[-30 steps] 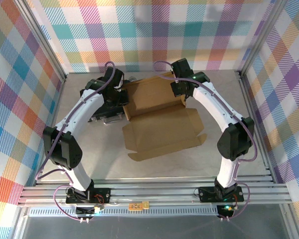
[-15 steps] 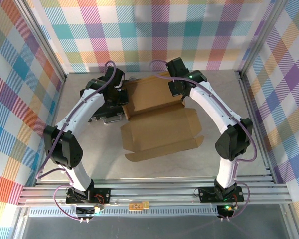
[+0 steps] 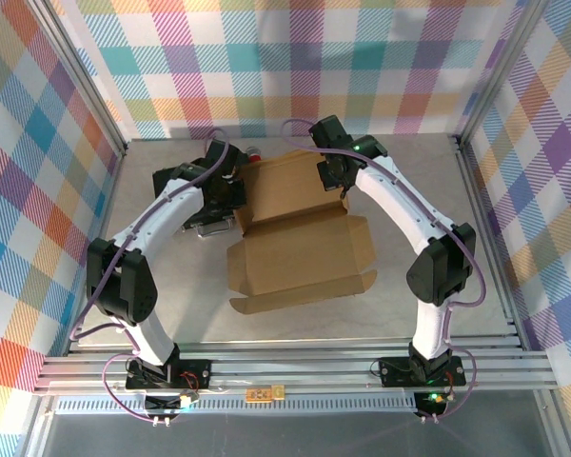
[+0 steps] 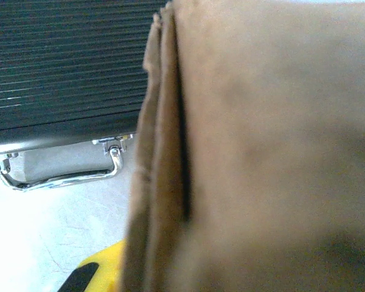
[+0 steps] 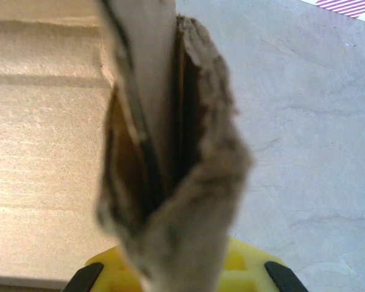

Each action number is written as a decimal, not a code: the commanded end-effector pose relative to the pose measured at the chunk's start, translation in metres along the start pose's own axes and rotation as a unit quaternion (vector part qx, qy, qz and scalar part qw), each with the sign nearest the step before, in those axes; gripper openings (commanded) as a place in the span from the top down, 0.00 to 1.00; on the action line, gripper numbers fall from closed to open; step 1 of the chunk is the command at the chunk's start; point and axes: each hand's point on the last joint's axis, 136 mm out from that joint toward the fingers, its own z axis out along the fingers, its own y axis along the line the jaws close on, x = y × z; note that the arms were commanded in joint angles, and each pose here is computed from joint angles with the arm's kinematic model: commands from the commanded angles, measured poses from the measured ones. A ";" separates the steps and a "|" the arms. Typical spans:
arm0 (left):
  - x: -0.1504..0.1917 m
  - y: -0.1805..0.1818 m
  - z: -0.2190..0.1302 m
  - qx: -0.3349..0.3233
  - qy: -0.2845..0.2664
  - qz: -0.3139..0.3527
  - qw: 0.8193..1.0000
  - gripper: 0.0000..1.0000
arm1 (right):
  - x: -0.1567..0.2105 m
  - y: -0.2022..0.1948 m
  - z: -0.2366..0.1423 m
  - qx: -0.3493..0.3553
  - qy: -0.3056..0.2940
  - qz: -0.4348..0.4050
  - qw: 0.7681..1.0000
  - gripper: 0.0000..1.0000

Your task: Fold the paper box

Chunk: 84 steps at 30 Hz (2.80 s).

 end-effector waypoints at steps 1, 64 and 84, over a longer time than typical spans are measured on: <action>-0.009 0.018 -0.013 -0.031 -0.025 -0.005 0.999 1.00 | 0.005 -0.013 0.000 0.021 0.011 -0.001 1.000 1.00; -0.018 0.024 -0.009 -0.029 0.017 -0.019 0.999 1.00 | -0.005 -0.005 0.091 0.038 0.025 0.028 0.999 1.00; 0.012 0.043 0.036 -0.056 0.052 -0.012 0.997 1.00 | 0.014 0.016 0.066 -0.008 0.048 0.026 0.998 1.00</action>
